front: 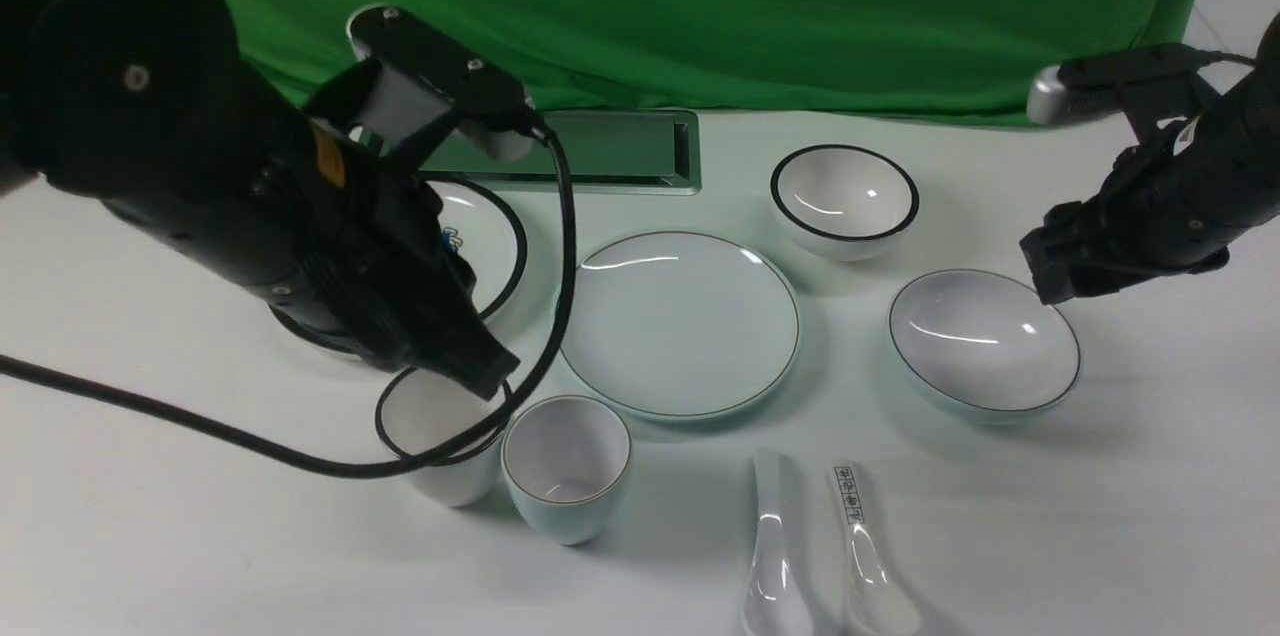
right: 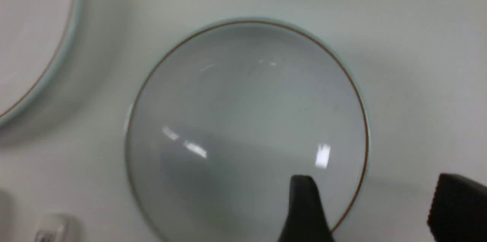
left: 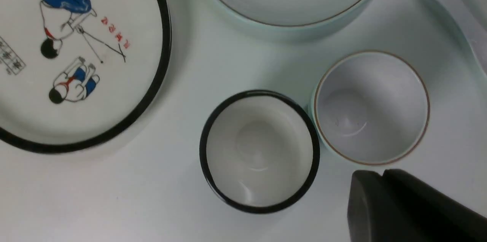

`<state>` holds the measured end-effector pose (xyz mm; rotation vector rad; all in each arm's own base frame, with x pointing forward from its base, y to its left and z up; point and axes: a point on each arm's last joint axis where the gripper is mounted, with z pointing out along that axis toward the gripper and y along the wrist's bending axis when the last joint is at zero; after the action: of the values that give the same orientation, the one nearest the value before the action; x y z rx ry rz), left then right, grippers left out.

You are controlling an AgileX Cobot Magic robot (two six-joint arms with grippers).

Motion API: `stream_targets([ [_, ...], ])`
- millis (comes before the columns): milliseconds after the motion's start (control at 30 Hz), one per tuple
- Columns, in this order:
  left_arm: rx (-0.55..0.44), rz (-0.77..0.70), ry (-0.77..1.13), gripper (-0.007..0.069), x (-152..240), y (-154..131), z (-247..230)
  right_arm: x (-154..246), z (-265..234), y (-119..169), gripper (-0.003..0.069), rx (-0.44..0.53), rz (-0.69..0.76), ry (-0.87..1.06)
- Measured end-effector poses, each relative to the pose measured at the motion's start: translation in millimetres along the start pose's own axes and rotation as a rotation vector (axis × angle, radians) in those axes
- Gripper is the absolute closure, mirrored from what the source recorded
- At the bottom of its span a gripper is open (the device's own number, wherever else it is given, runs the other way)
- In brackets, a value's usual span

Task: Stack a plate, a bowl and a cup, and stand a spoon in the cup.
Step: Use the right arm to grab a blue rice bowl, then use the right arm to put the blue rice bowl into the blue large plate in the middle

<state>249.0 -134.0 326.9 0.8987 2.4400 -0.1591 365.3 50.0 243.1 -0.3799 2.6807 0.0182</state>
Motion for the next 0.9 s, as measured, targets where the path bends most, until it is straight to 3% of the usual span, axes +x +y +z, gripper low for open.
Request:
stream_targets([
  [233,-0.024,0.011,-0.088,0.0653,-8.1,2.2,0.0,8.0,64.9,-5.0,0.0253,-0.011,0.033,0.126],
  [500,-0.033,0.016,-0.111,0.0653,-10.2,3.0,-0.2,-0.8,53.8,-4.8,0.0577,-0.020,0.035,0.091],
  [700,-0.040,0.023,-0.105,0.0653,-9.7,3.6,-0.2,-25.0,10.2,4.0,0.0591,-0.055,-0.058,0.003],
  [900,-0.056,0.037,-0.096,0.0653,-8.9,4.9,-0.2,-72.9,-43.5,61.6,0.0591,-0.195,-0.196,-0.210],
])
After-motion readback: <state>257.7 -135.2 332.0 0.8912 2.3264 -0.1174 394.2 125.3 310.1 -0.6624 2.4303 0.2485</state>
